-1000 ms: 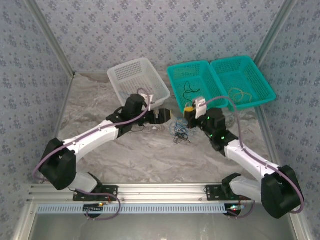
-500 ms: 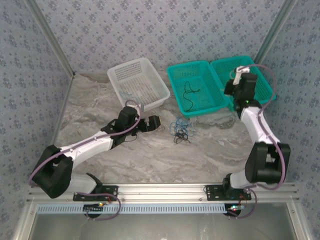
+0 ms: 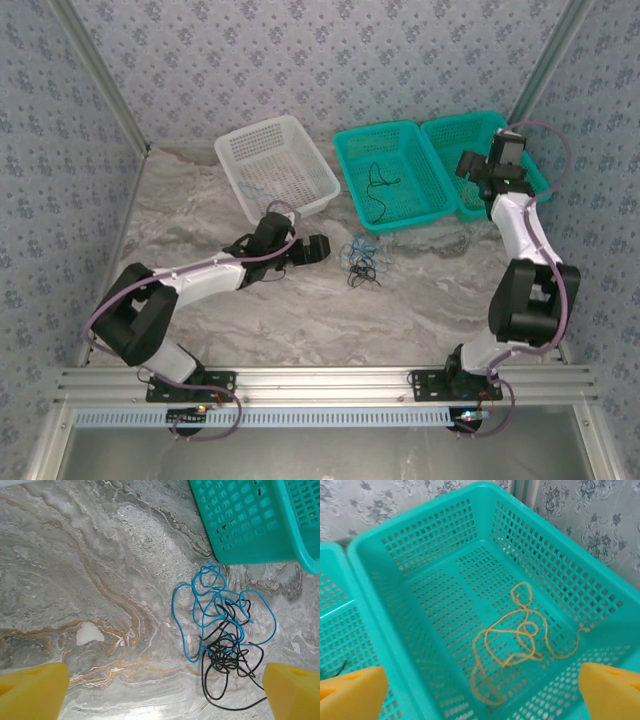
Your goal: Untangle the cables
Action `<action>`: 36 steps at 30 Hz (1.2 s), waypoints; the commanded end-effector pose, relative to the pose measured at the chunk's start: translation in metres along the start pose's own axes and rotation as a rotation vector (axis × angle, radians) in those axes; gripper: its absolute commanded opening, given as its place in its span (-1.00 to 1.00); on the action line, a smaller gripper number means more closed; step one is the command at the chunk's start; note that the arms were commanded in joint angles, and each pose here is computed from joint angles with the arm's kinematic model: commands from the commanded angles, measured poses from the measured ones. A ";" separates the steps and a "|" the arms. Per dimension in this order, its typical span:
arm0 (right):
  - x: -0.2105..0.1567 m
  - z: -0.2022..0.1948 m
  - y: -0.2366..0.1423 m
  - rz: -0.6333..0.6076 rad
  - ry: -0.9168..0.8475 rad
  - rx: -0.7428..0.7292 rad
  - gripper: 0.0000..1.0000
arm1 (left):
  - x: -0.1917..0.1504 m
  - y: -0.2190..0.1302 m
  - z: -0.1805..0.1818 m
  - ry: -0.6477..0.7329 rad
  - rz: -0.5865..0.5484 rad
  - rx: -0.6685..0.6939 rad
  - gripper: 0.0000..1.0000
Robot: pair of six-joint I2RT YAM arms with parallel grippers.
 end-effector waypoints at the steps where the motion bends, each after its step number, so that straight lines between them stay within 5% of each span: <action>1: -0.010 0.002 -0.034 0.004 0.118 0.014 1.00 | 0.008 0.002 -0.011 0.049 -0.025 0.030 0.99; 18: -0.147 0.105 -0.134 0.201 0.087 0.522 1.00 | 0.000 0.014 -0.038 0.085 -0.045 -0.004 0.99; 24: -0.173 0.139 -0.139 0.204 0.220 0.670 1.00 | -0.001 0.021 -0.037 0.033 -0.056 0.001 0.98; 36: -0.236 0.178 -0.128 0.368 0.164 0.699 0.97 | -0.006 0.034 -0.042 0.043 -0.016 0.029 0.98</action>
Point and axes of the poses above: each hand's point on the last joint's axis, 136 mm out from that joint toward the fingers, its own y axis out along the fingers, its own z axis along the line the jaws close on, x = y × z, the point moved 1 cm from there along -y, back along the fingers, and after that the axes turned 5 degrees about -y, right-handed, at the moved point
